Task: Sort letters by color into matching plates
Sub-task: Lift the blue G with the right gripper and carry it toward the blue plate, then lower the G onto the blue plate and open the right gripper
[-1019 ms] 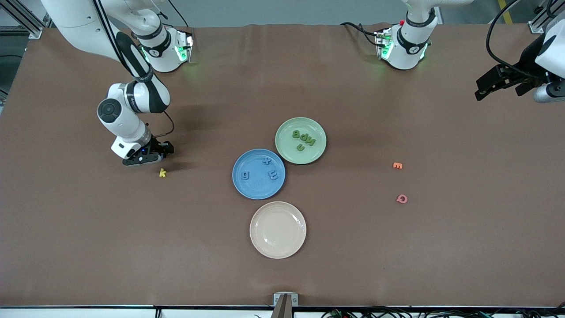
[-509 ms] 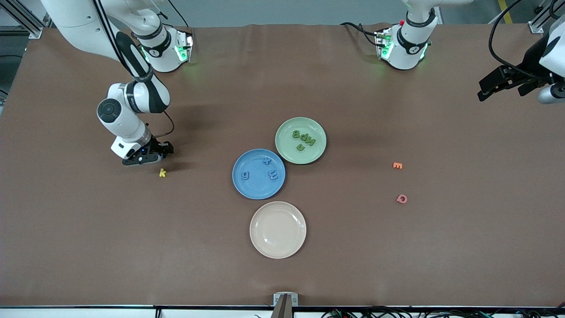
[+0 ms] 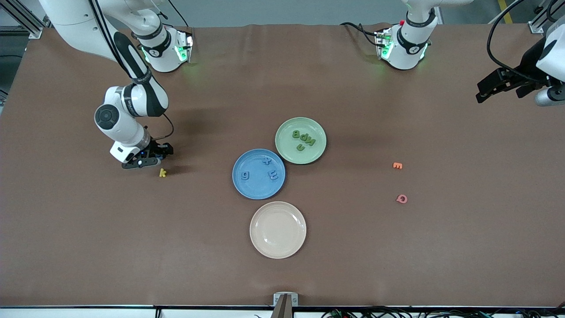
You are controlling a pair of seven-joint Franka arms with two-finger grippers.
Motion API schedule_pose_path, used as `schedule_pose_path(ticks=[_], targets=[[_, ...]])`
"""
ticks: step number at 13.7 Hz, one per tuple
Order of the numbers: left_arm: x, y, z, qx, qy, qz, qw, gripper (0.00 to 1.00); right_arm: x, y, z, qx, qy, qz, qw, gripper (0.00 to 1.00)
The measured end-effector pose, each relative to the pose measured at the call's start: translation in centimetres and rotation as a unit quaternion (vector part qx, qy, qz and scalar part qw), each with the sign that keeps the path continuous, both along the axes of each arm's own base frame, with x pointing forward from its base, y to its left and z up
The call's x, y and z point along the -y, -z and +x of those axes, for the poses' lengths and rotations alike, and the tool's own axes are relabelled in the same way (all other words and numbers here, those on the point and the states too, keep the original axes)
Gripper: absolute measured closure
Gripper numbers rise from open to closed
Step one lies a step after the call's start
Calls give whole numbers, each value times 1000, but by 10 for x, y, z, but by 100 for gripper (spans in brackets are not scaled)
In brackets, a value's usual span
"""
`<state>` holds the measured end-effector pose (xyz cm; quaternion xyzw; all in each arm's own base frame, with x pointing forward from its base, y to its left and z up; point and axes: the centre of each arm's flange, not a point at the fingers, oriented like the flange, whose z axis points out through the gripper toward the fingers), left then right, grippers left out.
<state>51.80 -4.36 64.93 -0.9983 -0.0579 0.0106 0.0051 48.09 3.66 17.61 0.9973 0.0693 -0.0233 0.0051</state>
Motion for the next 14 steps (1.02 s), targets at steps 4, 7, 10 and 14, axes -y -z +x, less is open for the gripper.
schedule_pose_path(ticks=[4,7,10,14], targets=[[2,1,2,2,1,0,1000,0,-47,-31,18,-19,49,4,999,58],[3,4,2,0,3,0,1000,0,-132,-65,28,-18,100,3,995,58],[3,4,2,0,3,0,1000,0,-210,-98,30,-8,148,4,989,58],[2,4,2,0,2,0,1000,0,-286,-93,32,0,206,5,979,58]])
